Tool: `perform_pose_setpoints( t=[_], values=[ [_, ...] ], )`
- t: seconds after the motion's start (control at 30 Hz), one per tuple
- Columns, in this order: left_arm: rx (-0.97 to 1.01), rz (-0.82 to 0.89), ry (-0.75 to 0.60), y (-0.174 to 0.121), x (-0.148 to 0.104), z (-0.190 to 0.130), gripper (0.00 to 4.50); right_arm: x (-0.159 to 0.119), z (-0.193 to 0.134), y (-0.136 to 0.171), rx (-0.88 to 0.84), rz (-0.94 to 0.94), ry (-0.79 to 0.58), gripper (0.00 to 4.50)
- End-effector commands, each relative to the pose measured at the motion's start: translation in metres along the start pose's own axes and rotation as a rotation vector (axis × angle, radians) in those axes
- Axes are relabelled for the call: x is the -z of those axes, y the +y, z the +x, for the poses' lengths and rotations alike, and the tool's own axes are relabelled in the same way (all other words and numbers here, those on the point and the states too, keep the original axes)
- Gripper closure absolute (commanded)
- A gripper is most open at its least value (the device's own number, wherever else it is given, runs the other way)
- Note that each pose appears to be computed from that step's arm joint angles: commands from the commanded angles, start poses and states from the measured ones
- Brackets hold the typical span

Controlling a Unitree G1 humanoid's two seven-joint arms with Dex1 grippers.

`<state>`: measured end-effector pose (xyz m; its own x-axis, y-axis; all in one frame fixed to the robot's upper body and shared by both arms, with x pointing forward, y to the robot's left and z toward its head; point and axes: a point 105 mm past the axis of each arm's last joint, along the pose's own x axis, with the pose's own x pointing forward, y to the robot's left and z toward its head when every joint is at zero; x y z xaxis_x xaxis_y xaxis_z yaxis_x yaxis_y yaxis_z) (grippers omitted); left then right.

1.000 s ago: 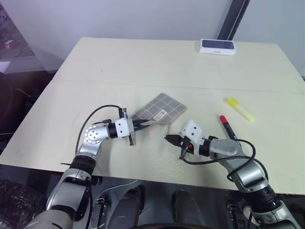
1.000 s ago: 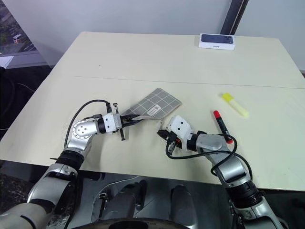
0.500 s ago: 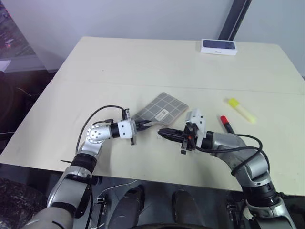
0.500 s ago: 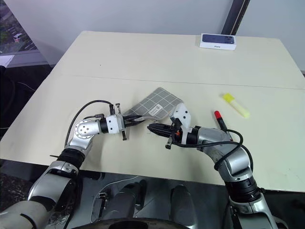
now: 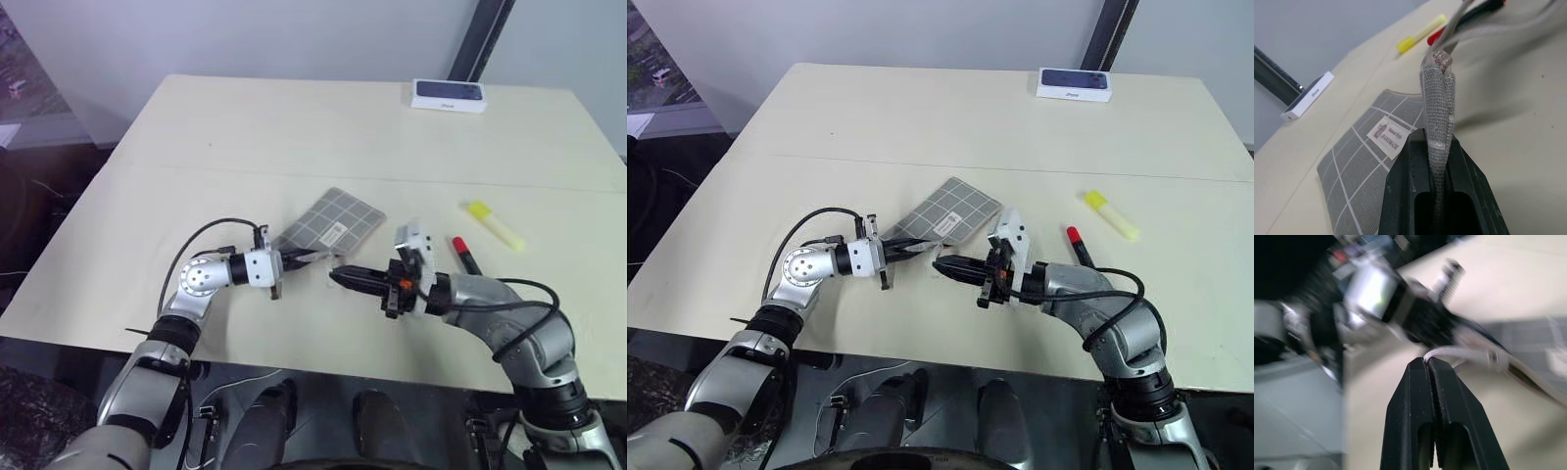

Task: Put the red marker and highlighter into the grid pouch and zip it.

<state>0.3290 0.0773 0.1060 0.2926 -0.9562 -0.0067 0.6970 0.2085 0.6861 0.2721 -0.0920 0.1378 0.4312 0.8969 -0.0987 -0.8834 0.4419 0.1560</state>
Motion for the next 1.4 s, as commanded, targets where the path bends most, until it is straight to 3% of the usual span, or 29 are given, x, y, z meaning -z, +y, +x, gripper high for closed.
perform_pose_setpoints(
  t=[0.03, 0.2, 0.33, 0.5, 0.67, 0.77, 0.93, 1.3, 1.4],
  values=[
    [-0.032, 0.034, -0.045, 0.009, -0.01, -0.005, 4.5, -0.007, -0.013, -0.007, 0.073, -0.068, -0.028, 2.53],
    [-0.05, 0.058, -0.075, 0.012, -0.016, -0.008, 4.5, -0.009, -0.041, -0.022, 0.266, -0.197, -0.012, 0.02],
    [-0.069, 0.067, -0.089, 0.014, -0.019, -0.011, 4.5, -0.027, -0.074, -0.04, 0.479, -0.266, -0.11, 0.02],
    [-0.069, 0.07, -0.097, 0.013, -0.02, -0.01, 4.5, -0.028, -0.107, -0.057, 0.723, -0.34, -0.146, 0.02],
    [-0.057, 0.069, -0.11, 0.011, -0.021, -0.006, 4.5, -0.021, -0.154, -0.107, 1.074, -0.325, -0.063, 0.02],
    [-0.049, 0.071, -0.118, 0.011, -0.023, -0.002, 4.5, -0.027, -0.165, -0.127, 1.113, -0.295, -0.069, 0.02],
    [-0.038, 0.078, -0.129, 0.01, -0.025, 0.002, 4.5, -0.015, -0.169, -0.16, 1.075, -0.24, 0.033, 0.02],
    [-0.048, 0.084, -0.121, 0.003, -0.025, -0.004, 4.5, 0.015, -0.204, -0.195, 1.089, -0.02, 0.151, 0.02],
    [-0.05, 0.085, -0.122, 0.002, -0.026, -0.003, 4.5, 0.018, -0.205, -0.194, 1.063, 0.04, 0.147, 0.89]
  ],
)
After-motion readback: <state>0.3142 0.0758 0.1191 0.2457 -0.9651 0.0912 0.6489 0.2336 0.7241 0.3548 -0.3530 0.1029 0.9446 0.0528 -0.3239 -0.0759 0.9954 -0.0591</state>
